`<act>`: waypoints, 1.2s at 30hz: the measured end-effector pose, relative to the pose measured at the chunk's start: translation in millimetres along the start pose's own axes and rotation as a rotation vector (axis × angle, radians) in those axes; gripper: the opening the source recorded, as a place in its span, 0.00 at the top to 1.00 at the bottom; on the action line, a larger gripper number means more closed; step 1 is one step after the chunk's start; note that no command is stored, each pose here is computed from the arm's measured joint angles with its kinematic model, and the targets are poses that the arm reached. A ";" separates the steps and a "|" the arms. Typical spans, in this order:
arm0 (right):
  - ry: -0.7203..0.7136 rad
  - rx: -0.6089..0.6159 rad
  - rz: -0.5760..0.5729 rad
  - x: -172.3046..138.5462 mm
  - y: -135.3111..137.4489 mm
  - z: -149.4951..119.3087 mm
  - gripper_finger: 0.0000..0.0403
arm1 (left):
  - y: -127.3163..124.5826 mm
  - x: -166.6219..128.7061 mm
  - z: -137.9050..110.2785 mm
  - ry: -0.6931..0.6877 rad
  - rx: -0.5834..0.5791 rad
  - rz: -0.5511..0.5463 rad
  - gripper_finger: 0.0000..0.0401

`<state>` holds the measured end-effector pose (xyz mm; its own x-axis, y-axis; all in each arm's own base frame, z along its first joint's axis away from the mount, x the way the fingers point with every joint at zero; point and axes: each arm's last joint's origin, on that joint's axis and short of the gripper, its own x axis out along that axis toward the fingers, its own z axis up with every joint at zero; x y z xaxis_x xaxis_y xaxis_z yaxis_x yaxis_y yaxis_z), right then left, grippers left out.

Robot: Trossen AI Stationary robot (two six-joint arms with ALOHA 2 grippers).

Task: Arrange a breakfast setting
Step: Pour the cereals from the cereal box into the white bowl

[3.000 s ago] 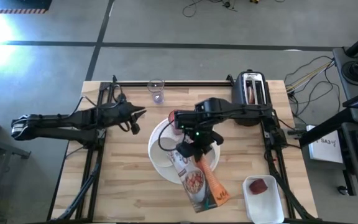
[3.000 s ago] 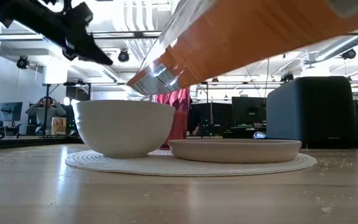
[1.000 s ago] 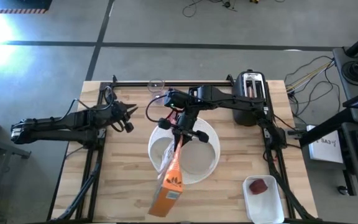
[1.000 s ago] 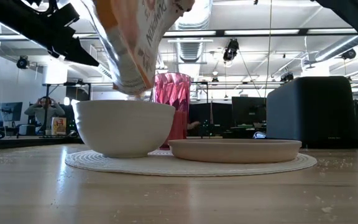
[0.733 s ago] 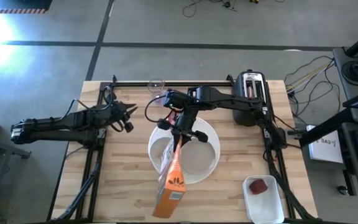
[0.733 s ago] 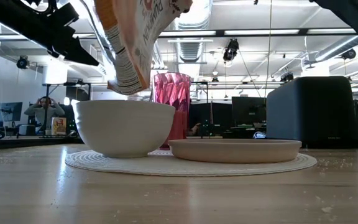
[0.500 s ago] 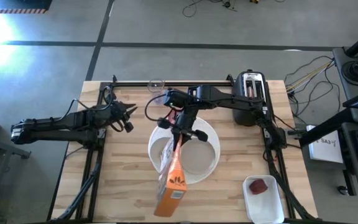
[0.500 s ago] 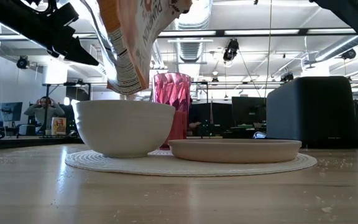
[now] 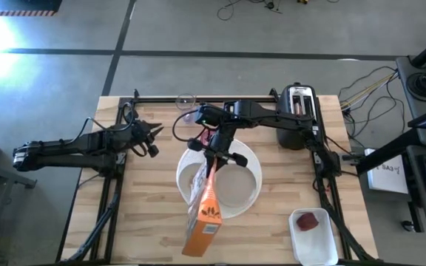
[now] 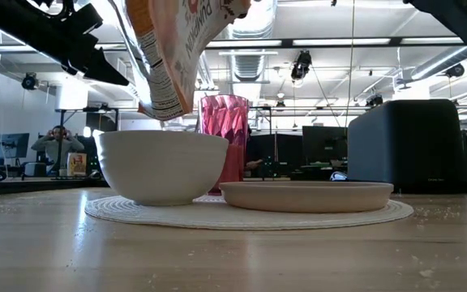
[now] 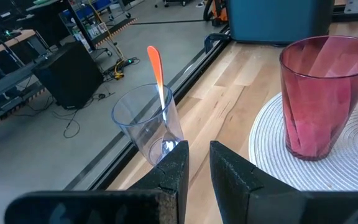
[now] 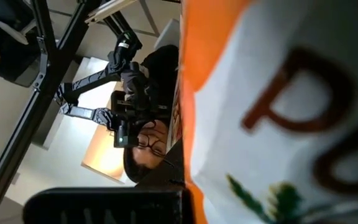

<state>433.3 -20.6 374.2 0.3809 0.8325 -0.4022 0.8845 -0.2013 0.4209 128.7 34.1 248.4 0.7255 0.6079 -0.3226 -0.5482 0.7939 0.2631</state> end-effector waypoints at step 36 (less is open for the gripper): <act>0.004 -0.023 0.006 -3.7 0.7 2.6 0.98 | 0.0 0.1 0.0 0.000 0.001 0.000 0.88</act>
<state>433.2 -25.1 373.9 0.3852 0.8333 -0.3965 0.8757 -0.1946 0.4419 128.7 34.1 248.4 0.7253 0.6080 -0.3229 -0.5481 0.7938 0.2636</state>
